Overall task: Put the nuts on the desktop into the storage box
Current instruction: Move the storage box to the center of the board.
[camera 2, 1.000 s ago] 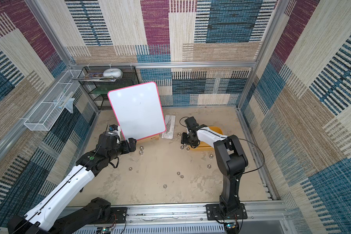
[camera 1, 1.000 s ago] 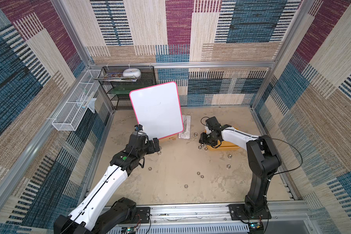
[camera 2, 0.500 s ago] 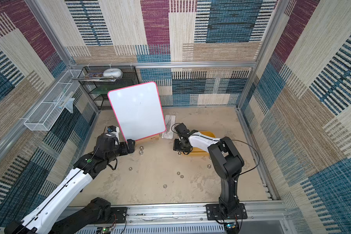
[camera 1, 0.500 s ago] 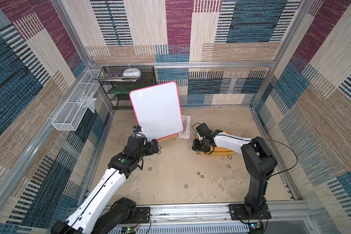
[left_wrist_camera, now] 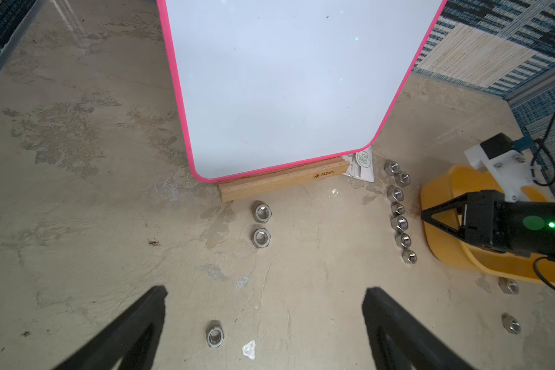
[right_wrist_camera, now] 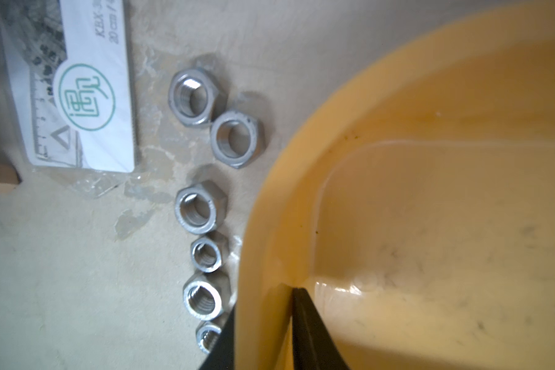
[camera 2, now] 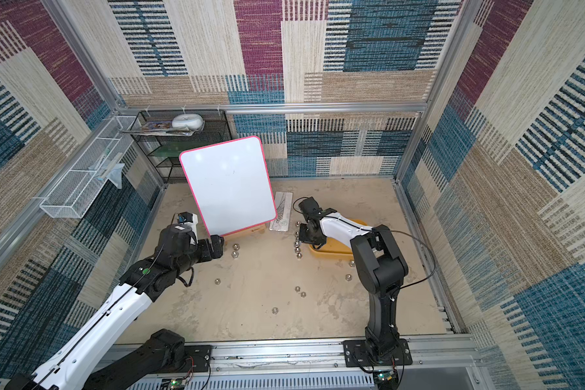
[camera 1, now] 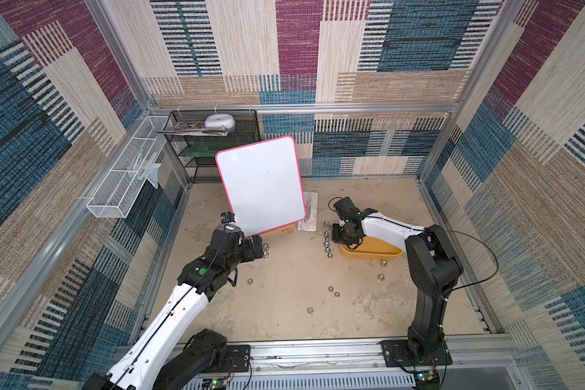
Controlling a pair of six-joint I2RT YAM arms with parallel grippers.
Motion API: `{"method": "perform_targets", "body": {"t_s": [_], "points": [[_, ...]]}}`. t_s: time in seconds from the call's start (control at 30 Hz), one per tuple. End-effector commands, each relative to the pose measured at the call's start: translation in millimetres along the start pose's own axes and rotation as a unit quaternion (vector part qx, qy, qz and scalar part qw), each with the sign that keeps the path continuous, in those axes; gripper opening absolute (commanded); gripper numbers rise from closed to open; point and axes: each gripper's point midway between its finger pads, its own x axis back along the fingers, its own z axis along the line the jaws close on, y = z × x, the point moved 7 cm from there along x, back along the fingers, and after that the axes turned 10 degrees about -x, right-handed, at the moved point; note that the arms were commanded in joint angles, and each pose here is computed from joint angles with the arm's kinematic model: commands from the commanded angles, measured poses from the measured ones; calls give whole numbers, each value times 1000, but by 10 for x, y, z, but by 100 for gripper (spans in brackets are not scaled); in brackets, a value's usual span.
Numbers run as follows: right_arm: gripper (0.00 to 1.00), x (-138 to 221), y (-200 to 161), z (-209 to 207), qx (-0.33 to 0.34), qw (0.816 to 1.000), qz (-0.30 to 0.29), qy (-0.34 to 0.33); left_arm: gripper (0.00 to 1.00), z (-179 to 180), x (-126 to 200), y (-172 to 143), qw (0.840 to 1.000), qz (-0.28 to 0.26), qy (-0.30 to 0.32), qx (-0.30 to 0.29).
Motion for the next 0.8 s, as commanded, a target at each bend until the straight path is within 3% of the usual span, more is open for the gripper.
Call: {"method": "perform_targets", "body": {"t_s": [0.0,0.27,0.47,0.63,0.77], "points": [[24,-37,69,-38,20,1000,-1,-11,100,15,6,10,1000,-3,7,0],[18,-130,254,52,77,997,-10,-6,100,11,-6,15,1000,-1,8,1],[19,-178,368,102,74,997,-10,-2,100,13,0,24,1000,-3,9,2],[32,-96,436,148,70,997,-16,5,100,-2,-14,30,1000,0,5,6],[44,266,495,169,60,997,-49,14,100,-38,-38,70,1000,0,1,6]]}}
